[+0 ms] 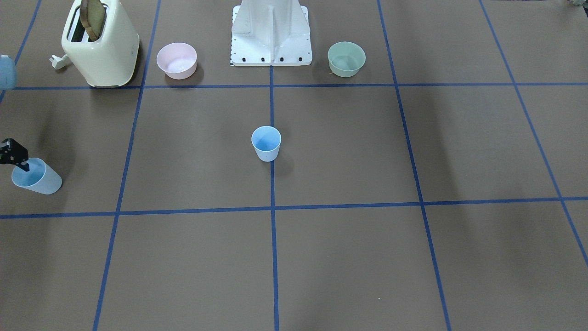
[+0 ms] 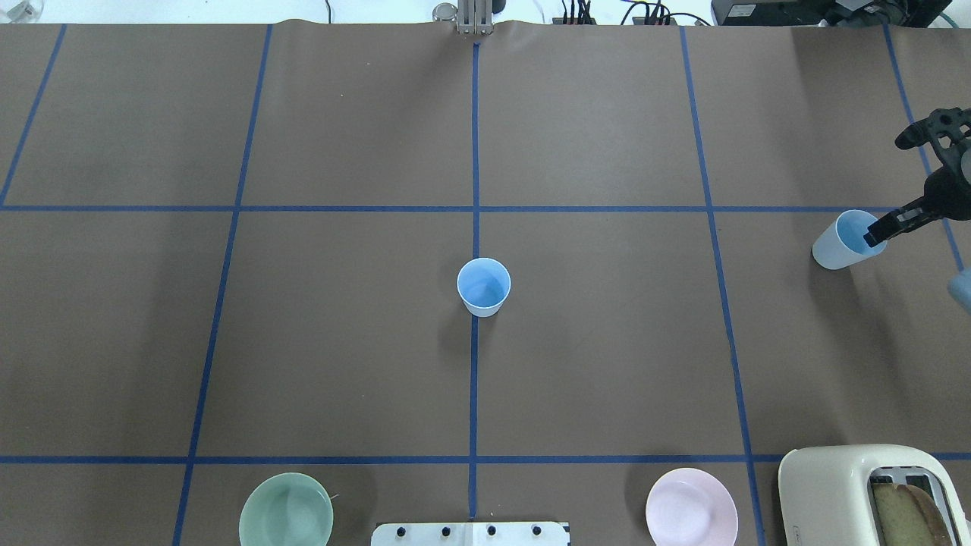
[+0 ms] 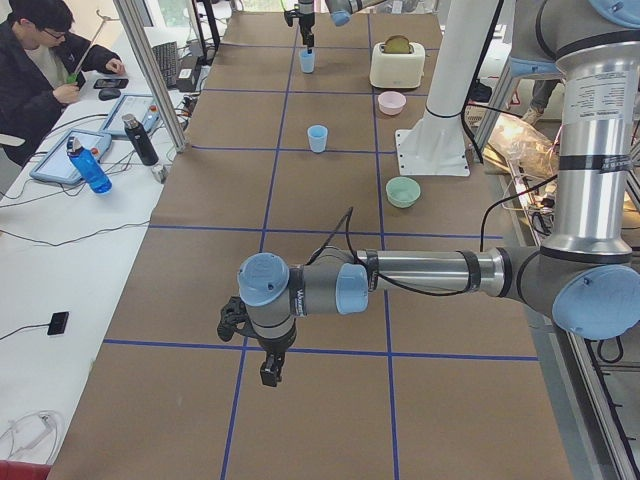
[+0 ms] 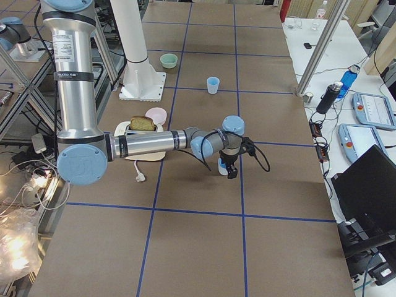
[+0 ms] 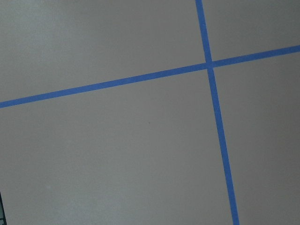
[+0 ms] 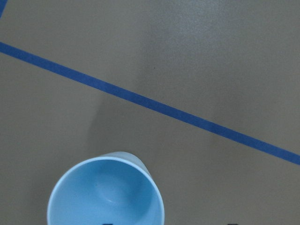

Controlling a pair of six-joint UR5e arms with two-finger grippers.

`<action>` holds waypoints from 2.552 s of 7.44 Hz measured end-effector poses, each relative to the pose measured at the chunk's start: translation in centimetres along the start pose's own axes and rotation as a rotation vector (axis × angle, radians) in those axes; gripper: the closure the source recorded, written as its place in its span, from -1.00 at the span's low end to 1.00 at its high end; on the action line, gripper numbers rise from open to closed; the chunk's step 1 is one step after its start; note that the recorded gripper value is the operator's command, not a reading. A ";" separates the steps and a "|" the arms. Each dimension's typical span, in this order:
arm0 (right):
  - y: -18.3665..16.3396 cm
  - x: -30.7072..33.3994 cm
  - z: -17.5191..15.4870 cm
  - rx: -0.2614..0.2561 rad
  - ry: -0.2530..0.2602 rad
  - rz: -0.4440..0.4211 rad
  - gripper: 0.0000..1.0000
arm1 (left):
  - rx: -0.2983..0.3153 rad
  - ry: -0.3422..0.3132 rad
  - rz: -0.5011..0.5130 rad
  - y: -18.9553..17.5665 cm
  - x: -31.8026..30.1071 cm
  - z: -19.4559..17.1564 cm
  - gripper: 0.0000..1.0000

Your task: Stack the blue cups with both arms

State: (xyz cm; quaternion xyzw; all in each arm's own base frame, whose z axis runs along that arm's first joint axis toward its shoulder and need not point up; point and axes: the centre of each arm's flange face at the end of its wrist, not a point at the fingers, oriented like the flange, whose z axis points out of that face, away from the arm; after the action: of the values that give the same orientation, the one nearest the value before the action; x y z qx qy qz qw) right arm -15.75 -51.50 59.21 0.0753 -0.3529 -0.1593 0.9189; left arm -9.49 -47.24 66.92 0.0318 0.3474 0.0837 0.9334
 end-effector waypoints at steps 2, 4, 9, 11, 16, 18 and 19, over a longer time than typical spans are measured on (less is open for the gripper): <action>-0.1 0.0 0.2 -0.004 -0.001 0.000 1.00 | 0.000 -0.001 0.001 0.0 0.0 0.0 -0.97; -0.7 -0.6 -0.3 0.009 -0.007 -0.010 1.00 | -0.001 -0.001 0.001 0.1 0.0 0.0 -0.97; -7.7 -9.7 -8.8 0.141 -0.167 0.090 1.00 | -0.005 0.008 -0.012 0.9 0.0 0.3 -0.97; -11.2 -19.3 -12.2 0.159 -0.260 0.219 1.00 | 0.009 0.045 -0.103 2.2 1.0 0.1 -0.97; -13.5 -48.3 -15.2 0.070 -0.193 0.426 1.00 | 0.055 0.101 -0.204 5.0 2.1 0.3 -0.97; -11.7 -54.7 -13.2 0.056 -0.115 0.441 1.00 | 0.052 0.101 -0.206 5.1 2.0 0.5 -0.97; -11.4 -55.8 -12.0 0.052 -0.089 0.438 1.00 | 0.052 0.100 -0.206 5.1 2.0 0.5 -0.97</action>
State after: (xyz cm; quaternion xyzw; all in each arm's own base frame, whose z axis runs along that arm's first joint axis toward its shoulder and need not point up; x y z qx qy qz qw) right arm -49.43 -42.57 12.61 0.0133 -0.4052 0.0499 0.9128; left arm -8.35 -41.89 66.66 0.0157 0.3972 -0.0202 0.9174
